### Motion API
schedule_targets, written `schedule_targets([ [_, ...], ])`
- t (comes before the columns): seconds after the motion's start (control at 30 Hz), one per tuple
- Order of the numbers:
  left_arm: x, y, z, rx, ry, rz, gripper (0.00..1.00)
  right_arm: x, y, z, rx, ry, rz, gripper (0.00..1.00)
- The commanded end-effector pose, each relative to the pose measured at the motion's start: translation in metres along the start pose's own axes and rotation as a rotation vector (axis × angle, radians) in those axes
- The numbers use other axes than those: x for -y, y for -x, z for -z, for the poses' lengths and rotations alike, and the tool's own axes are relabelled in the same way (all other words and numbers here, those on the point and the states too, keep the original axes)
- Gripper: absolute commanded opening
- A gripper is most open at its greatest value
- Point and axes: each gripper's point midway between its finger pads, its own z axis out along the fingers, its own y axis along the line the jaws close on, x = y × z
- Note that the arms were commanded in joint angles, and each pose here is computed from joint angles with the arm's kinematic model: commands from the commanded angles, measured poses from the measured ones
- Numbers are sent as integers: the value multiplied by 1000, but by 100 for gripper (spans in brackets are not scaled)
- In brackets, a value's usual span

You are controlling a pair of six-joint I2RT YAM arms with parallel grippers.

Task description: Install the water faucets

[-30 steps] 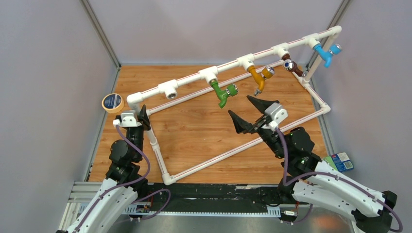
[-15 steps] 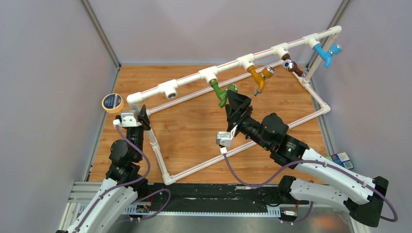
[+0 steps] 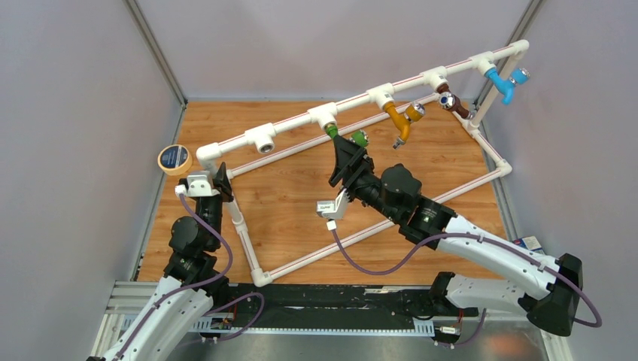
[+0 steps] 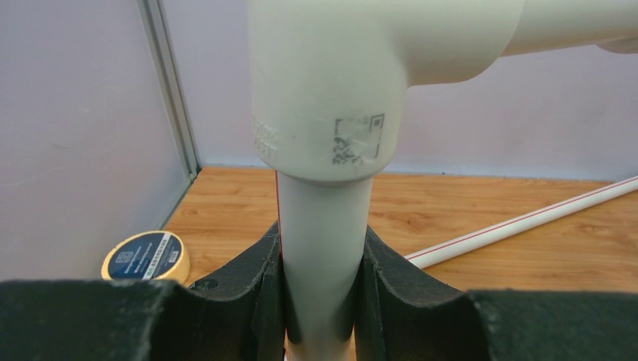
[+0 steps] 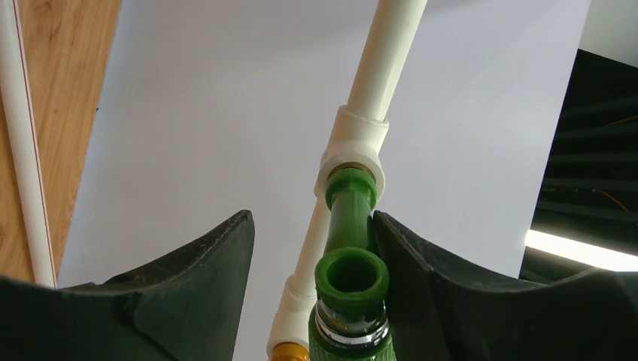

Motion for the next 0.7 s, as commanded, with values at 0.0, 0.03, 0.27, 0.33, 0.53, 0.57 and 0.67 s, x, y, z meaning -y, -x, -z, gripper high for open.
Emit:
schedule_targets([
  [0.0, -2, -5, 2, -19, 9, 1, 0, 29, -12, -2, -50, -59, 40, 63],
  [0.03, -2, -5, 2, -19, 9, 2, 0, 28, -13, -5, -55, -54, 43, 62],
  [0.27, -2, -4, 2, -16, 6, 7, 0, 30, -25, -14, -108, -69, 50, 52],
  [0.33, -1, -4, 2, -15, 3, 7, 0, 26, -26, -17, -115, -70, 47, 49],
  [0.53, -2, -4, 3, -13, 7, 11, 0, 15, -25, -27, -132, -83, 0, 22],
  [0.57, -2, -4, 3, -14, 5, 9, 0, 13, -24, -28, -130, -86, -17, 16],
  [0.67, -2, -4, 3, -13, 7, 11, 0, 13, -18, -32, -114, -130, -119, 0],
])
